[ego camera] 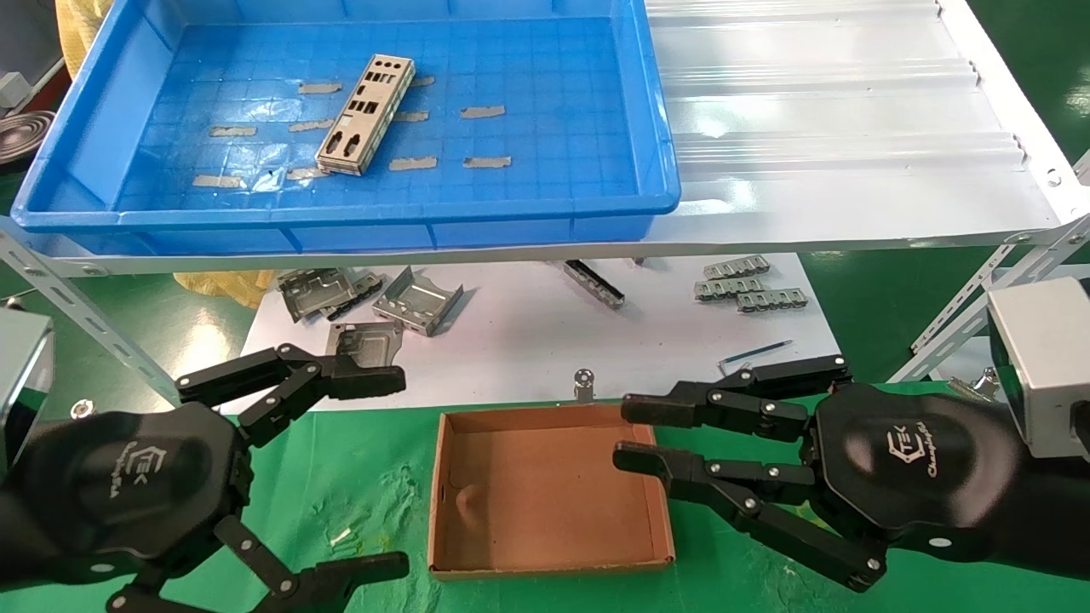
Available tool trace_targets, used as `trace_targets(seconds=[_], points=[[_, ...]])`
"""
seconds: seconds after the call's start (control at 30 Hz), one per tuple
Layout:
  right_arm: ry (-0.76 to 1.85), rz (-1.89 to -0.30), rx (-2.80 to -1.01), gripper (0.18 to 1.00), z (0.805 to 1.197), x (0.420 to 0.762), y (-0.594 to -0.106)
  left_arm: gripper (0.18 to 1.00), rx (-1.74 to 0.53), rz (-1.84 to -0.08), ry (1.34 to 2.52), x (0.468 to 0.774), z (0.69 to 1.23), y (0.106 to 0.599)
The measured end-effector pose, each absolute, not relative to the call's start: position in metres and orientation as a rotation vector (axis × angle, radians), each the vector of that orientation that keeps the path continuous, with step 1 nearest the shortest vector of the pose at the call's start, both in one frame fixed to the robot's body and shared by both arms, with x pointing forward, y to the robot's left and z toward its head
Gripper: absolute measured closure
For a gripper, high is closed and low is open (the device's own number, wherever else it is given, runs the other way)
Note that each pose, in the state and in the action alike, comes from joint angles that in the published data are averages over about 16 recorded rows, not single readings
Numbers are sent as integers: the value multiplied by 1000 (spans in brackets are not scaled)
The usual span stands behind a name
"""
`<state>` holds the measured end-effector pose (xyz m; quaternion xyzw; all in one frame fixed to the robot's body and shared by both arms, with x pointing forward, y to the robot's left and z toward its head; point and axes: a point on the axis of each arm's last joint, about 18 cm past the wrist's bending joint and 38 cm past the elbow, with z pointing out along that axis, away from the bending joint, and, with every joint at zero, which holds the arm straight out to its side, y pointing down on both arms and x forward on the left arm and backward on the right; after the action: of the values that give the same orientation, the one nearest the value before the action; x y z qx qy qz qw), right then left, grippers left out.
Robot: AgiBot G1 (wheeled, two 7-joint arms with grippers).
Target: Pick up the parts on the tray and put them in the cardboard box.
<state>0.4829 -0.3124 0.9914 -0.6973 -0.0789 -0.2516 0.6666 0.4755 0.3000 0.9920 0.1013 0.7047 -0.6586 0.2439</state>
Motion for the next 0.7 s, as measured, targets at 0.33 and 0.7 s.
trace_targets(seconds=[0.33,0.7], points=[[-178,-568,-1574,923,991,483,-312,184,277,-1799,1925,476,992,300],[-178,-568,-1574,982,991,483,-312,184,277,-1799,1925,476,992,300]])
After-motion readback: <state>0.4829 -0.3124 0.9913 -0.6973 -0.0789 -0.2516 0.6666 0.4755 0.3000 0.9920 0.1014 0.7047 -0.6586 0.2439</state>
